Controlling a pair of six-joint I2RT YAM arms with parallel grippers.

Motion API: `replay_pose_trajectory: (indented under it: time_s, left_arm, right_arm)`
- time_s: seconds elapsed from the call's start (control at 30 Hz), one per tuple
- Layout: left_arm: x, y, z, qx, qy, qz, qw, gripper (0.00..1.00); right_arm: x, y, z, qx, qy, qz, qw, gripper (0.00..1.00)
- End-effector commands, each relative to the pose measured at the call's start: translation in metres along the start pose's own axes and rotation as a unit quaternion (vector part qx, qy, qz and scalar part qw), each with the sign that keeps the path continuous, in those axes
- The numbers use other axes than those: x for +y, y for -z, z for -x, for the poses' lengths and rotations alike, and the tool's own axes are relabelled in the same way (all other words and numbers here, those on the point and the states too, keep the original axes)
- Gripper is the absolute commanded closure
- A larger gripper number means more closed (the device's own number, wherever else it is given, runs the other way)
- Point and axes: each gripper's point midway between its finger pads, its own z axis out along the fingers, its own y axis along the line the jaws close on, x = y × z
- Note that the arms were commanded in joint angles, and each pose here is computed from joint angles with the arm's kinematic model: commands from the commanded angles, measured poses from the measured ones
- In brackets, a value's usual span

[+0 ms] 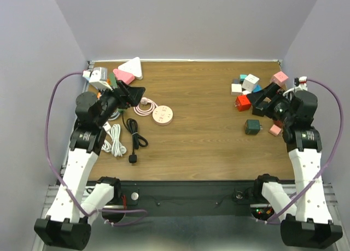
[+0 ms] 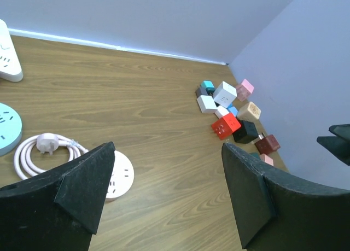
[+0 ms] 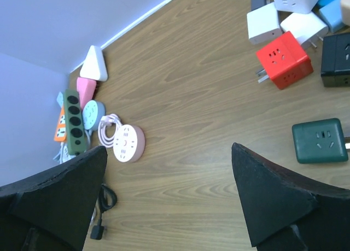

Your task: Pull the plug off the socket

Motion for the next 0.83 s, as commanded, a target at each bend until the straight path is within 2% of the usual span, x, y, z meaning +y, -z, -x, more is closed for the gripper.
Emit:
replay_pose_trajectory:
  time_s: [0.0, 0.1, 0.33, 0.5, 0.8]
  left_arm:
    - [0.005, 0.014, 0.002, -0.019, -0.015, 0.018, 1.000, 0.10]
    - [0.018, 0.020, -0.005, -0.010, 0.001, 0.058, 0.998, 0.11]
    - [0.013, 0.027, -0.009, -0.019, 0.020, 0.044, 0.999, 0.12]
    - [0.002, 0.033, -0.004, -0.037, 0.021, 0.021, 0.999, 0.12]
    - [-0.011, 0.037, 0.015, -0.069, 0.004, 0.002, 0.998, 0.12]
  right_arm:
    - [0.015, 0.014, -0.002, -0.017, -0.008, 0.038, 0.999, 0.00]
    - [0.018, 0.028, -0.004, -0.033, -0.002, 0.047, 0.998, 0.00]
    - [0.026, 0.055, 0.002, -0.081, 0.013, 0.063, 0.995, 0.00]
    - [0.028, 0.054, -0.007, -0.063, -0.017, 0.070, 0.995, 0.00]
    - [0.022, 0.052, 0.003, -0.086, -0.018, 0.047, 0.995, 0.00]
